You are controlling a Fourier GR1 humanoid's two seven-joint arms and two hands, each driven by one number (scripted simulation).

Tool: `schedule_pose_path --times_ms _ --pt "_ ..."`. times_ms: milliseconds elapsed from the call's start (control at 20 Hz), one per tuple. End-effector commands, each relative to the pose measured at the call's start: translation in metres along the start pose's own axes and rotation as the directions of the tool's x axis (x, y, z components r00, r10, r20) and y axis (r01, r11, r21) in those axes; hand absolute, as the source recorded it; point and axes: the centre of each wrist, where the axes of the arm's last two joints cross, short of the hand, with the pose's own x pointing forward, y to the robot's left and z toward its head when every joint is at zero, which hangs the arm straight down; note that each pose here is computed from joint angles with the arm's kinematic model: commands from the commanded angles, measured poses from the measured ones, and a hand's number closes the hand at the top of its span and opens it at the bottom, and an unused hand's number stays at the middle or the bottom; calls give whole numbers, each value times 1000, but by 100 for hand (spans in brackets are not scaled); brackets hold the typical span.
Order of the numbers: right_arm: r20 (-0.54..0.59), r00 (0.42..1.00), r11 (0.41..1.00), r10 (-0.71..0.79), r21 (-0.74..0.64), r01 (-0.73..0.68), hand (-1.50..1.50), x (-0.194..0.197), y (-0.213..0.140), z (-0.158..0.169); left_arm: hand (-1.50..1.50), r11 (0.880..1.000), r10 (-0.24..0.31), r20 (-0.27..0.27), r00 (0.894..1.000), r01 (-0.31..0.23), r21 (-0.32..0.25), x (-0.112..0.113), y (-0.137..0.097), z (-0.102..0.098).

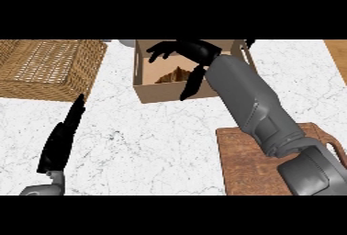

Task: Pick the croissant from the cutting board and place it in the cardboard box

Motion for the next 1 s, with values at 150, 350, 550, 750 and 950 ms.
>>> schedule_pose_path --times_ms 150,350,550,750,950 --pt "54 954 925 -295 -236 299 -150 -9 -13 14 0 1000 -5 2 1000 5 3 -5 17 6" --pt "106 895 842 -432 -307 443 -150 -20 -31 35 0 1000 5 19 1000 -4 -14 0 -2 4" --pt "147 850 753 -506 -404 519 -150 -26 -69 67 0 1000 -6 28 1000 7 -3 9 4 -7" --pt "129 849 693 -512 -522 497 -150 -24 -109 101 0 1000 4 46 999 -3 -25 17 3 -12" --pt "125 843 644 -524 -589 488 -150 -36 -126 144 0 999 0 65 998 3 -41 15 -2 -6"
